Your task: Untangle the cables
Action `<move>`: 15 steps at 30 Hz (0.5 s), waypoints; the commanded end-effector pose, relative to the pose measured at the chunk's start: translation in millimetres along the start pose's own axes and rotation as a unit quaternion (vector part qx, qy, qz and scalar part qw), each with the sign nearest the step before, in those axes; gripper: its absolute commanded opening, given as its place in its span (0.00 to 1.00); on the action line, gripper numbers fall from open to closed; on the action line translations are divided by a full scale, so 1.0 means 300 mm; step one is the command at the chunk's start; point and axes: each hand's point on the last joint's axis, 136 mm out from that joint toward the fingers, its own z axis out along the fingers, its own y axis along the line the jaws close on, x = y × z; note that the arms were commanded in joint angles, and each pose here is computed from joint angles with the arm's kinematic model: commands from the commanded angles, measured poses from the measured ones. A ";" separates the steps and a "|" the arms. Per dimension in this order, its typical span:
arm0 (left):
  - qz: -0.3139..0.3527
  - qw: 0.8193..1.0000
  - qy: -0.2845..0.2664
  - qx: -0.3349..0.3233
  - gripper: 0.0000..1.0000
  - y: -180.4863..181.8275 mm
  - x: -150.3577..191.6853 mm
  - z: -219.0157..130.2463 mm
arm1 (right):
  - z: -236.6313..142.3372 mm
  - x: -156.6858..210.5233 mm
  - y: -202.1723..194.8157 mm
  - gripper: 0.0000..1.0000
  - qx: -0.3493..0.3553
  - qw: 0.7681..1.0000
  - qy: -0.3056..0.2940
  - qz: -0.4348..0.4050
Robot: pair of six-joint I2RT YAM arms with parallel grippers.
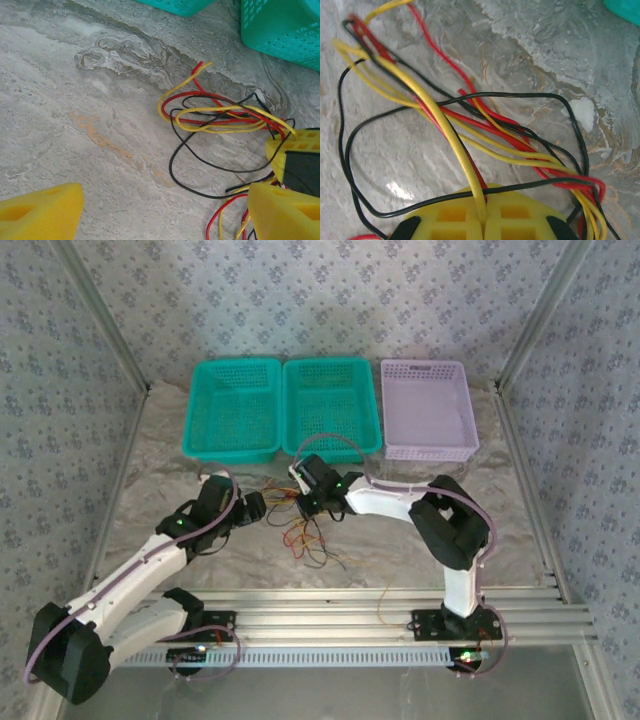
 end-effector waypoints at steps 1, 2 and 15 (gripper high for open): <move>-0.006 1.000 -0.012 -0.003 0.85 0.007 -0.004 -0.005 | -0.042 -0.084 0.011 0.00 -0.001 0.999 -0.021 -0.024; -0.008 1.000 -0.014 -0.002 0.85 0.006 -0.004 -0.005 | -0.061 -0.109 0.019 0.00 -0.004 0.999 -0.033 -0.029; -0.015 0.999 -0.026 0.011 0.84 -0.014 -0.017 -0.017 | -0.575 -0.455 0.180 0.00 -0.126 0.963 -0.227 -0.073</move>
